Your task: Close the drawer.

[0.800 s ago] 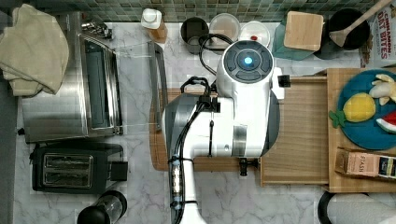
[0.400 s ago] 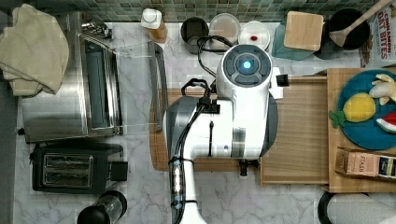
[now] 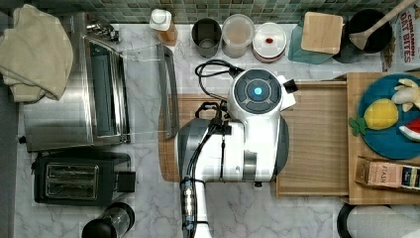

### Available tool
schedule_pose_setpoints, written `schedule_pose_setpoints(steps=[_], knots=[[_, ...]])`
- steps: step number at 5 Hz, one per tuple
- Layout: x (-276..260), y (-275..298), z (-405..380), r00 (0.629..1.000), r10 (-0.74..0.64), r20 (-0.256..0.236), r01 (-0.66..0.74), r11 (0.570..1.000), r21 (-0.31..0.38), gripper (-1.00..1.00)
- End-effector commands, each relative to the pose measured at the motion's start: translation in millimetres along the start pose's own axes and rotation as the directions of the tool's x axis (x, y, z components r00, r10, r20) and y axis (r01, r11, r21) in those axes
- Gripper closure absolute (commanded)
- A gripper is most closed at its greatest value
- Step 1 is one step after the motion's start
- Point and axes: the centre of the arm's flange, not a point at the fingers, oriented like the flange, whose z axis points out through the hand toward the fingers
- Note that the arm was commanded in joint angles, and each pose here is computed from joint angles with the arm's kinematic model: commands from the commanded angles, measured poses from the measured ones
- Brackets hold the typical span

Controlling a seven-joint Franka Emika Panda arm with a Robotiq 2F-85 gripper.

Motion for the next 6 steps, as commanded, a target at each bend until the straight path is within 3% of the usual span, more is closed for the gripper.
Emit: schedule_pose_setpoints(steps=[1,2,3,5,6], knots=[[-47,-50,53,0.961,-0.273,-0.034,0.268,0.957,-0.114,1.0],[-55,-52,77,0.939,-0.343,-0.008,0.339,0.93,-0.144,1.0],[-51,-56,100,0.941,-0.339,0.013,0.336,0.923,-0.188,1.0],[-53,-36,151,0.913,-0.402,-0.061,0.386,0.904,-0.185,1.0],[-53,-24,162,0.913,-0.403,-0.059,0.386,0.903,-0.191,1.0]])
